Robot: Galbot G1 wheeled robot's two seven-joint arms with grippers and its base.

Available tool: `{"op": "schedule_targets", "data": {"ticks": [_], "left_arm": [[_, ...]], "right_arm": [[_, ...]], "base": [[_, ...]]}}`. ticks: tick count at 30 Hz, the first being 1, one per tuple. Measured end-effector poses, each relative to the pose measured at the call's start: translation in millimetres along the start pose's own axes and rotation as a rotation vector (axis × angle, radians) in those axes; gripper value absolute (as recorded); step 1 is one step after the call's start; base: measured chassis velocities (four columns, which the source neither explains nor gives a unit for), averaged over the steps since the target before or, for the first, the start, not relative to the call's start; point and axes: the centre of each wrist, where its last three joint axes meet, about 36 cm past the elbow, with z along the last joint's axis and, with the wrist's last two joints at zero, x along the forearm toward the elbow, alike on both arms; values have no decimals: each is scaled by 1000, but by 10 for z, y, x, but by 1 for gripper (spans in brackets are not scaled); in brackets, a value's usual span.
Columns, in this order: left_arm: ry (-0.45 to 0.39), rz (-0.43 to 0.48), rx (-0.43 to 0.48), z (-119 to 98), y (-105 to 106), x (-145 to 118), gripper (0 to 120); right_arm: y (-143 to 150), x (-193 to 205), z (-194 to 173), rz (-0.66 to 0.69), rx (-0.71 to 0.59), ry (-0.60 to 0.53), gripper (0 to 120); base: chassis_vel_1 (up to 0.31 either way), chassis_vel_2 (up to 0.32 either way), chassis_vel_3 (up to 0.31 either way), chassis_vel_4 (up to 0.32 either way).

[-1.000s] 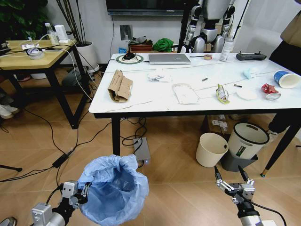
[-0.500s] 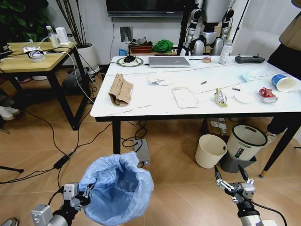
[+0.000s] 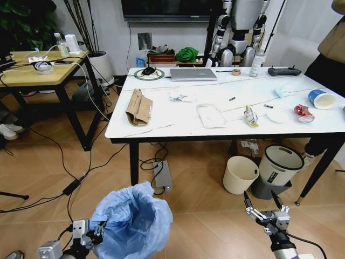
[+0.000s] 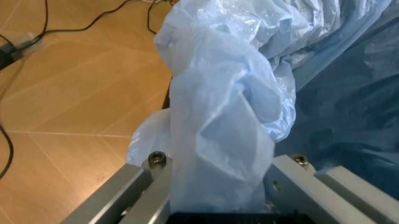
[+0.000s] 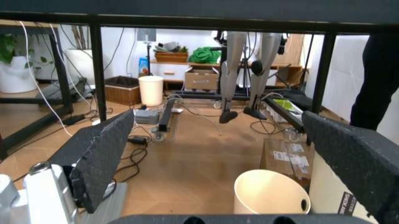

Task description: Pick up the trash bin and place the trash from the table into it.

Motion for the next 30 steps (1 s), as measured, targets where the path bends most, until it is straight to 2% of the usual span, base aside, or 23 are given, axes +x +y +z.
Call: {"op": "schedule_targets", "data": {"ticks": [24, 30], "left_arm": [[-5, 9, -8, 20, -3, -26, 0], [-39, 19, -57, 17, -14, -25, 0]], "right_arm": [[-6, -9, -31, 2, 3, -7, 100], [-10, -17, -37, 2, 4, -9, 100]], "base": [[0, 0, 0, 0], [0, 0, 0, 0]]}}
